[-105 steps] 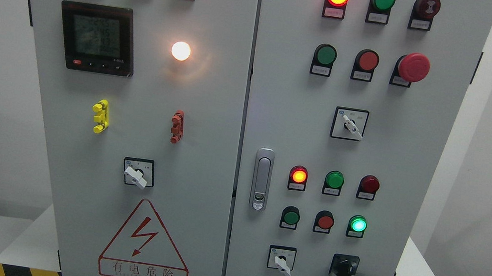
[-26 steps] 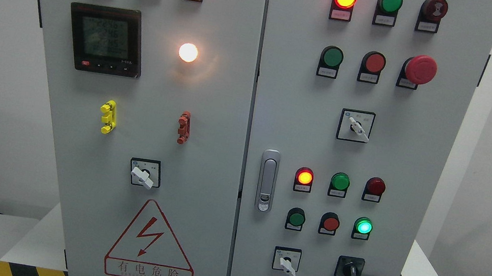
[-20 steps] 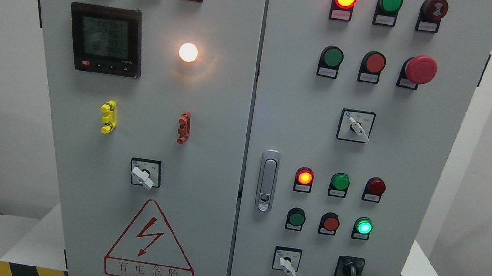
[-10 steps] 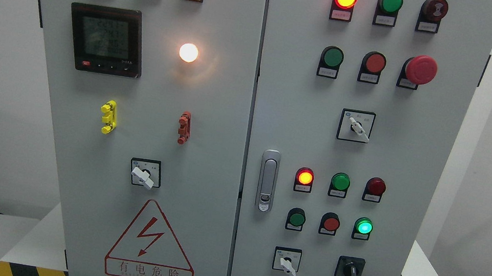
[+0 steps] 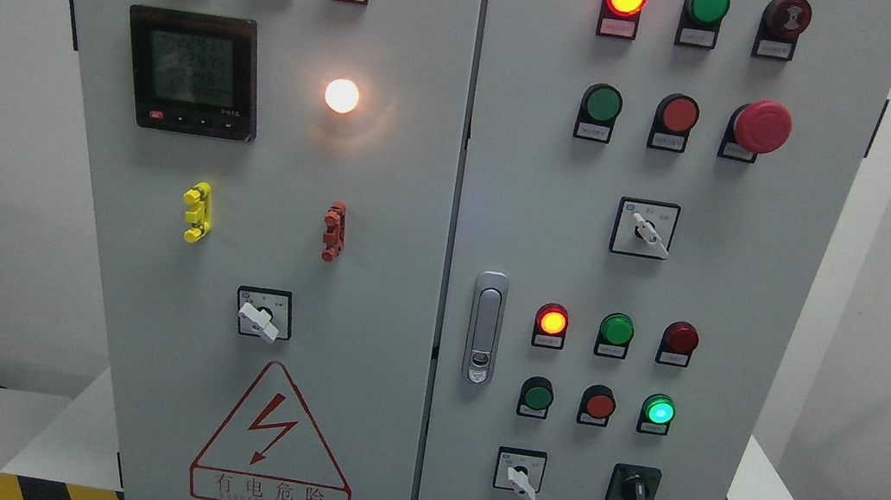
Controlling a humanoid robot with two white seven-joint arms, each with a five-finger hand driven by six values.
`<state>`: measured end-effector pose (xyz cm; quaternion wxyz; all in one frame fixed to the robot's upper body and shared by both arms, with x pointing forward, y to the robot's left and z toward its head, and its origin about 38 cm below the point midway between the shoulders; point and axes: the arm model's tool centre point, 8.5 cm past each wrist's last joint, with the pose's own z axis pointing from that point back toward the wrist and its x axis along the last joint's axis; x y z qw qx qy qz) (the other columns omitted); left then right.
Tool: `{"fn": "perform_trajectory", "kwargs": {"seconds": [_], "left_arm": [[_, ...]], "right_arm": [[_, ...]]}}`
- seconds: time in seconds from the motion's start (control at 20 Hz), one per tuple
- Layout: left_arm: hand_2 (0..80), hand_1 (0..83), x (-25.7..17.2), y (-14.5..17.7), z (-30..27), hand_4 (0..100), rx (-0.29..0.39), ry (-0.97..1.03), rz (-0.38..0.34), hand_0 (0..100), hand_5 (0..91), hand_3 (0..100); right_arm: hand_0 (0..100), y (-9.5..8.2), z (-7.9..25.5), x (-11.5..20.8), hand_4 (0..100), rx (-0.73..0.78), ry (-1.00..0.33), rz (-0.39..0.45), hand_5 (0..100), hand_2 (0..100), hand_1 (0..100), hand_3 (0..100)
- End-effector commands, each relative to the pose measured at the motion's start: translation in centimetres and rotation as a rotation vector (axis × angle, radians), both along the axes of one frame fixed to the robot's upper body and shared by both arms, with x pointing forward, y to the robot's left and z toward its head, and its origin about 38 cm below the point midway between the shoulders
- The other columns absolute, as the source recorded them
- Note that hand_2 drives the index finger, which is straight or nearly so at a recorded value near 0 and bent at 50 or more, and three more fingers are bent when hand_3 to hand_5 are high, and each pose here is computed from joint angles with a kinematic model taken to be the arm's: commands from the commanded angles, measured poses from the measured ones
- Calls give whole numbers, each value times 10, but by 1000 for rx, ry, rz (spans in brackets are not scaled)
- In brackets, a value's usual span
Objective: Trip black knob to open circuit
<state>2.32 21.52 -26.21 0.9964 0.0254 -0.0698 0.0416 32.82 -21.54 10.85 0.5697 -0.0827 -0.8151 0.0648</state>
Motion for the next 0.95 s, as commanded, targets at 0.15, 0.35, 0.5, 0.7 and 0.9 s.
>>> {"fn": "perform_trajectory", "kwargs": {"seconds": [0.15,0.35,0.5,0.7,0.9], "left_arm": [[0,389,0,0,0,0,0,1,-31,120,0,0],[0,389,0,-1,0,0,-2,1,-31,120,0,0],[0,389,0,-1,0,0,-2,0,-31,120,0,0],[0,389,0,-1,0,0,-2,1,-31,120,0,0],[0,389,0,-1,0,0,-2,0,-31,120,0,0]], "right_arm": [[225,-28,8,-33,0,48,-14,25,0,0,89,0],[169,-33,12,-33,0,87,-12,78,0,0,6,0],[134,-39,13,-33,0,110,-8,112,0,0,0,0],[104,-40,18,-33,0,114,-16,122,0,0,0,0],[92,-46,23,-35,0,85,-21,131,0,0,0,0]]}}
